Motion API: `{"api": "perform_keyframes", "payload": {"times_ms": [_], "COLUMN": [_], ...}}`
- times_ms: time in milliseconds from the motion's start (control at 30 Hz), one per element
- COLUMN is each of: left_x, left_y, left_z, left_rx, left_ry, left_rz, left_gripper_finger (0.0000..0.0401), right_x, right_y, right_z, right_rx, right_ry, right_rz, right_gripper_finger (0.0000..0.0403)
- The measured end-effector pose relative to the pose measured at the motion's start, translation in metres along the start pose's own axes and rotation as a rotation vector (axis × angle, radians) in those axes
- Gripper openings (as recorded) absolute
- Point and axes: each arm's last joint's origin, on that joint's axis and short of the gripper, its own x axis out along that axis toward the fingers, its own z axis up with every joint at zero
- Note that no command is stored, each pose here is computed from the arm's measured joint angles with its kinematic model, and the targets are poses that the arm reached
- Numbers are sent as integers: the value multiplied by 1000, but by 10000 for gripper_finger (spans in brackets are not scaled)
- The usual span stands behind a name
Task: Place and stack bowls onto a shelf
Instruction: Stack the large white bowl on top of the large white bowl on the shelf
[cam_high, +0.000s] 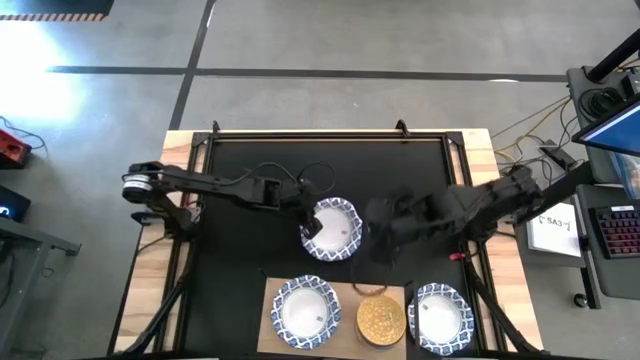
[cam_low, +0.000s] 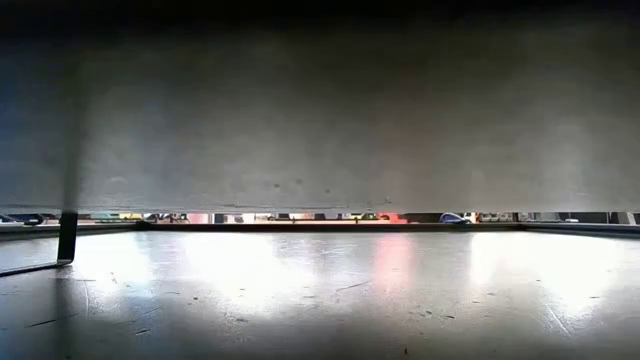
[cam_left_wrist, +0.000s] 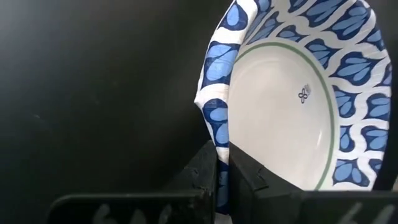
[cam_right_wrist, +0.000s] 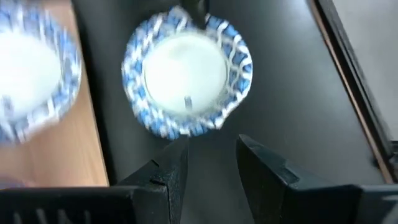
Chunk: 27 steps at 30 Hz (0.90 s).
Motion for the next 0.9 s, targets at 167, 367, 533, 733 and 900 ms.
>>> {"api": "perform_keyframes", "payload": {"times_ms": [167,367,533,733,900], "left_x": [-24,-47,-54,-55,-56], "left_y": [1,0,-3,-7,-10], "left_z": [6,11,11,11,9], "left_rx": [12,18,39,63,79], "left_ry": [-72,-147,-178,-196,-193], "left_rz": [-34,-65,-85,-101,-108], "left_gripper_finger": [1,0,0,0,0], "right_x": [5,26,44,60,63], "right_y": [-29,-49,-54,-61,-65], "right_z": [9,14,19,19,19], "right_rx": [170,309,347,343,323], "right_ry": [-63,-66,-64,-39,-32], "right_rz": [-6,-1,74,83,69], "right_gripper_finger": [125,125,125,125,125]}}
